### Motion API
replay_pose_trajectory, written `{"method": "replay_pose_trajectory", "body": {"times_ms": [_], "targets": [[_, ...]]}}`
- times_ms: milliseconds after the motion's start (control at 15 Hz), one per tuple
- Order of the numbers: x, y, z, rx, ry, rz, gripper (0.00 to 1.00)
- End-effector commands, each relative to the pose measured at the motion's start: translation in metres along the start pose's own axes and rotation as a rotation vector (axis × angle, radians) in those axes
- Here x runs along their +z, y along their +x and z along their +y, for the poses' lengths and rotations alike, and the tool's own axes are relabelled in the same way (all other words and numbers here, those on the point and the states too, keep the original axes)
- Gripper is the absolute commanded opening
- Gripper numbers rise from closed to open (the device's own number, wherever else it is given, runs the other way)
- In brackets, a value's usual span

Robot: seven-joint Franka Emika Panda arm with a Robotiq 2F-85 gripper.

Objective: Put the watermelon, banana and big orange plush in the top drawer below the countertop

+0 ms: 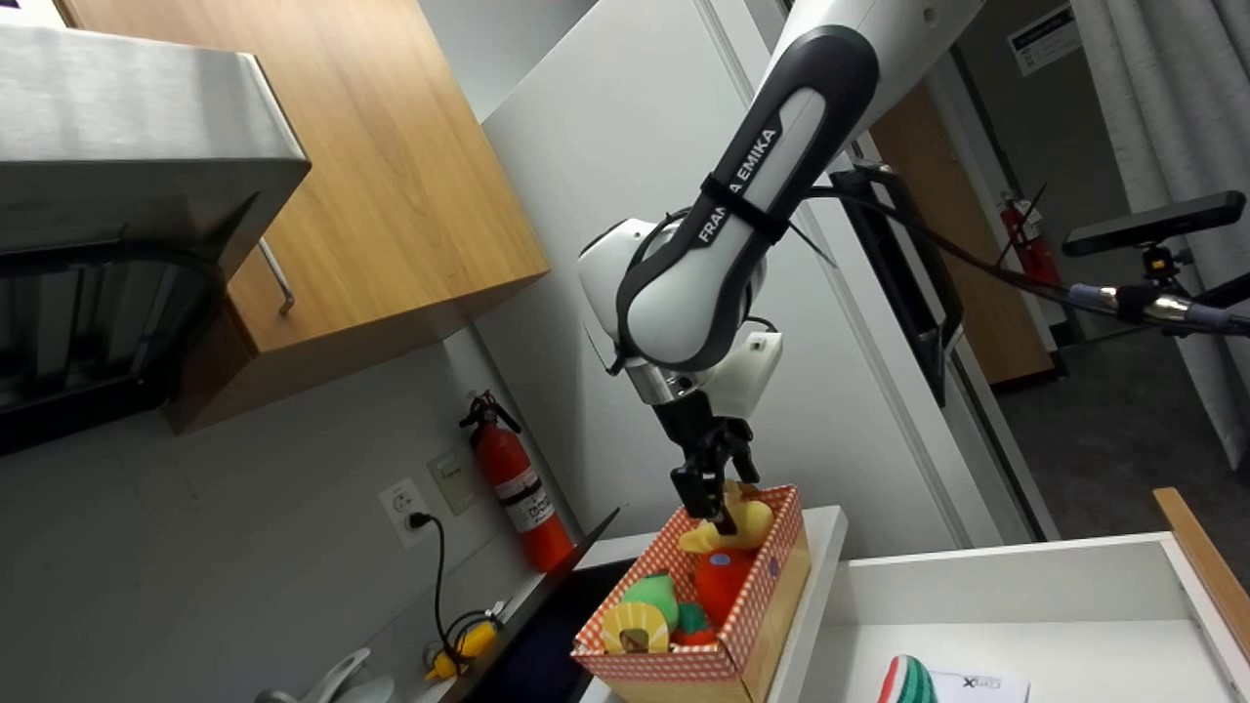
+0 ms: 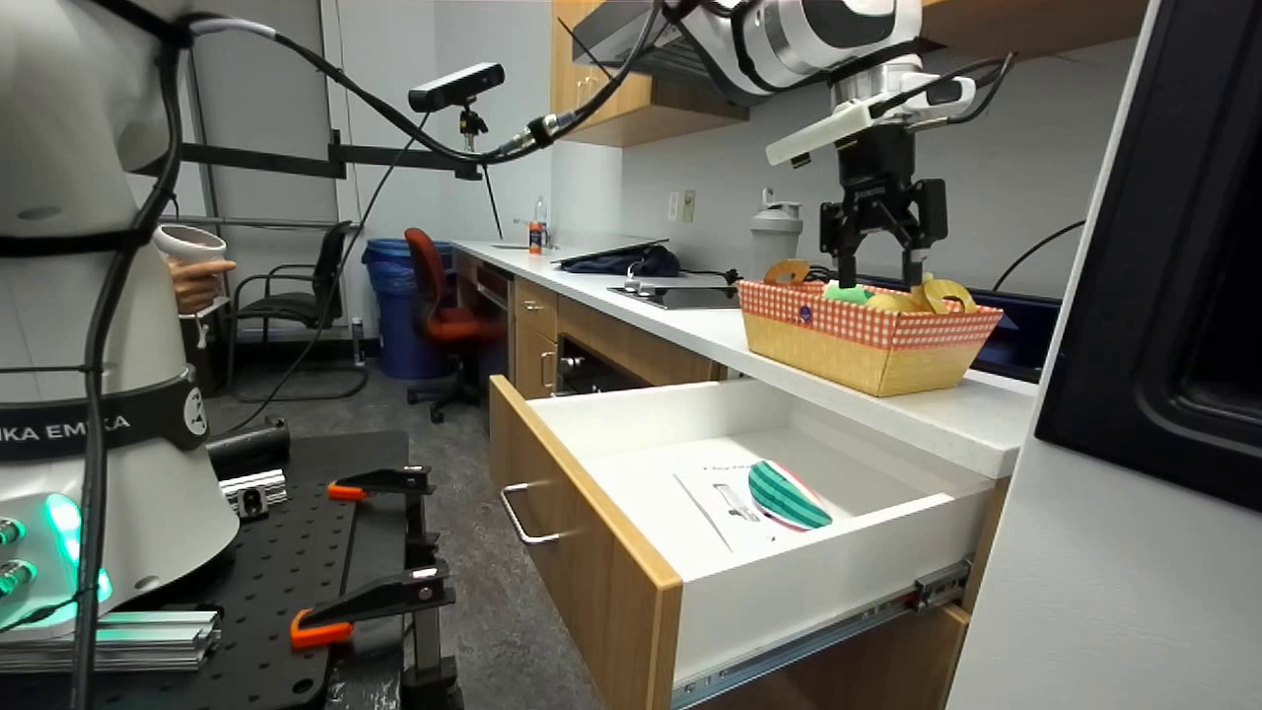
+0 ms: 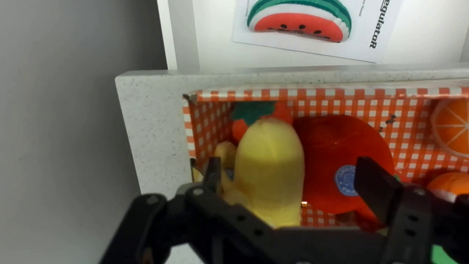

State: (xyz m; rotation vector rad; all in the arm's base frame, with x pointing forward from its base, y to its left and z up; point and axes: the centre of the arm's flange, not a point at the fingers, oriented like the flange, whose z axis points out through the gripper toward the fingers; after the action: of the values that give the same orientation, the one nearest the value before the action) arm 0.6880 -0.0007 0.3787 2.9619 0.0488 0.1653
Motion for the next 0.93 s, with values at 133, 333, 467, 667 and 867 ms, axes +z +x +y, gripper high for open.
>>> {"method": "replay_pose_trajectory", "body": {"times_ms": [133, 333, 467, 667, 867], "targets": [[0.014, 0.015, 0.012, 0.088, 0.028, -0.024, 0.62], [0.021, 0.015, 0.014, 0.108, 0.032, -0.030, 0.41], [0.024, 0.013, 0.014, 0.114, 0.028, -0.035, 0.27], [0.021, 0.011, 0.013, 0.121, 0.023, -0.033, 0.04], [0.012, 0.007, 0.008, 0.111, 0.018, -0.022, 0.00]]}}
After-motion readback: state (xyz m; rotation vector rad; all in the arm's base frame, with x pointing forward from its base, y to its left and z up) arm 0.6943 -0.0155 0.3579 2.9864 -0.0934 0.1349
